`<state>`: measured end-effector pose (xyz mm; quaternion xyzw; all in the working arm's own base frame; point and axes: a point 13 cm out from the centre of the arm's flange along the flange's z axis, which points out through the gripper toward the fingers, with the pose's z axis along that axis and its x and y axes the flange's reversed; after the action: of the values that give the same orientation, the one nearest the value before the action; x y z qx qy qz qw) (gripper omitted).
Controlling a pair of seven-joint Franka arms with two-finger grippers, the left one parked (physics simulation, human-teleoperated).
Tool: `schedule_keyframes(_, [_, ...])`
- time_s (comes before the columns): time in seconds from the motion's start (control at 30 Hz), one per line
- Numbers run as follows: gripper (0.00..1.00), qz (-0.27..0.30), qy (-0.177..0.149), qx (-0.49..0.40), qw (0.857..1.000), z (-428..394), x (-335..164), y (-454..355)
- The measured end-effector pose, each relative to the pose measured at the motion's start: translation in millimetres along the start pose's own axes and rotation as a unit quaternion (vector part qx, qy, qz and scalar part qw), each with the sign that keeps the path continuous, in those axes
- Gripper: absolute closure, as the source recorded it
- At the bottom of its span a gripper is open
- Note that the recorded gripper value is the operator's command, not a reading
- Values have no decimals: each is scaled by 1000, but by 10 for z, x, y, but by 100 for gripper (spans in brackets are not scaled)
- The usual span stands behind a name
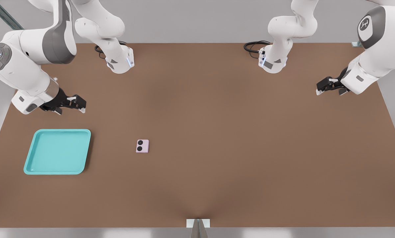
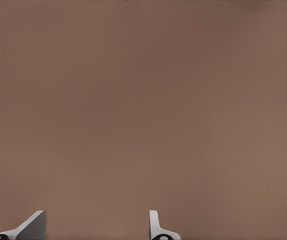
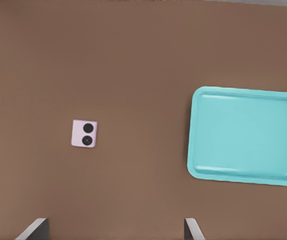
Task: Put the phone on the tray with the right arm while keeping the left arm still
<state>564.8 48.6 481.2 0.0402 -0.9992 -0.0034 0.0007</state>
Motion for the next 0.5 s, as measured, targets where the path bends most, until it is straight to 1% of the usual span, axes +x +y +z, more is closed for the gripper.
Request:
schedule_keyframes(0.07, [0, -2, 0, 1, 1000, 32, -27, 27])
schedule_keyframes(0.13, [0, -4, 15, 1, 1000, 292, -149, 52])
schedule_keyframes(0.23, [0, -26, 51, -2, 998, 1156, -411, 374])
schedule_keyframes(0.33, [0, -60, 81, 10, 995, 2186, -422, 936])
schedule_keyframes(0.4, [0, -75, 85, 19, 993, 2794, -429, 1281])
schedule_keyframes(0.5, [0, -63, 79, 23, 995, 3446, -373, 1432])
